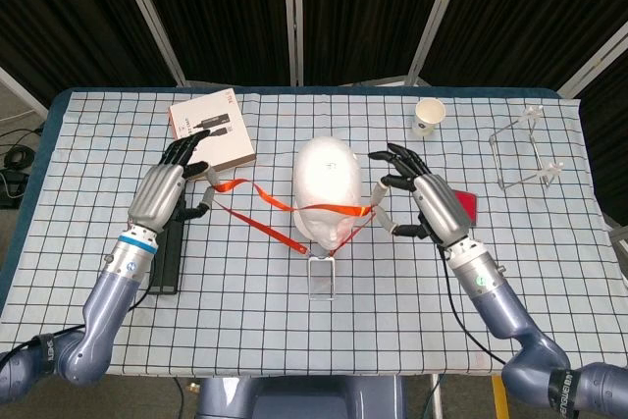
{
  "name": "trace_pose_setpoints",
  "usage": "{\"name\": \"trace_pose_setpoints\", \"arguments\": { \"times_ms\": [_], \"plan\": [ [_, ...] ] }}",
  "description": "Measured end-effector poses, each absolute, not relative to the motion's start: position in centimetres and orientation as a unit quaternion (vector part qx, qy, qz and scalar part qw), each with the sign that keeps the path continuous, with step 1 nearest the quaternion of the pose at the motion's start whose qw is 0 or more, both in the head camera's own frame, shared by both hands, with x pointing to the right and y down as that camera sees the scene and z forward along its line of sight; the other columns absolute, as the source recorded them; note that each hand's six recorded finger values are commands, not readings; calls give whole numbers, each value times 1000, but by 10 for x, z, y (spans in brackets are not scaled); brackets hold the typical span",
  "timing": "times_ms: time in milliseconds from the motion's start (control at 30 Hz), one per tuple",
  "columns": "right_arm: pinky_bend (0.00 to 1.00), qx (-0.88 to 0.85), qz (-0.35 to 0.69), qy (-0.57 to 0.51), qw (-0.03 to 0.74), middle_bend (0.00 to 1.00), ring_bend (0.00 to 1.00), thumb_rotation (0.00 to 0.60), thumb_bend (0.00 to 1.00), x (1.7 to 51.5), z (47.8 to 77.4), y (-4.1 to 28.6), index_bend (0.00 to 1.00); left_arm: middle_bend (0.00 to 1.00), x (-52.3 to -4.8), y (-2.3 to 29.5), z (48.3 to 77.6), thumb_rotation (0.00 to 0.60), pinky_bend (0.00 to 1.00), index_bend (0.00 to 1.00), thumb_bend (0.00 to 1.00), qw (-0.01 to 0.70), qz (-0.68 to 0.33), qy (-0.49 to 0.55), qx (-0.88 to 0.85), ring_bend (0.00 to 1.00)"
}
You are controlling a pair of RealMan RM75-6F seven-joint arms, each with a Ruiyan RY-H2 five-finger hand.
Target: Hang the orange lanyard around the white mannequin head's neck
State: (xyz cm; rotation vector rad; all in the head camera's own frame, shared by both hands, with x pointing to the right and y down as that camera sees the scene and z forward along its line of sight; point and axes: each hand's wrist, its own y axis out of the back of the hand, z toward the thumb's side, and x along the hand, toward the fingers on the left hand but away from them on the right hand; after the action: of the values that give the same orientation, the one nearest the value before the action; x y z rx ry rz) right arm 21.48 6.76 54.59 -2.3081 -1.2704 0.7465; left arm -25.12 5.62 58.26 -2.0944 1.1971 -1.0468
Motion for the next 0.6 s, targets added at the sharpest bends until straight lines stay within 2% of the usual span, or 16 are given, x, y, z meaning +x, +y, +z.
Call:
{"name": "trace_pose_setpoints", "arguments": {
  "times_ms": [233, 600],
  "plan": [
    [0, -806, 286, -481, 192, 168, 0, 600, 495, 227, 553, 44, 742, 0, -250, 35, 584, 600, 0, 653, 548, 249, -391, 444, -766, 0],
    [0, -770, 357, -504, 160, 171, 0, 600, 495, 242, 591, 3, 741, 0, -239, 8, 609, 600, 0, 630, 548, 235, -439, 430, -753, 0]
  ]
}}
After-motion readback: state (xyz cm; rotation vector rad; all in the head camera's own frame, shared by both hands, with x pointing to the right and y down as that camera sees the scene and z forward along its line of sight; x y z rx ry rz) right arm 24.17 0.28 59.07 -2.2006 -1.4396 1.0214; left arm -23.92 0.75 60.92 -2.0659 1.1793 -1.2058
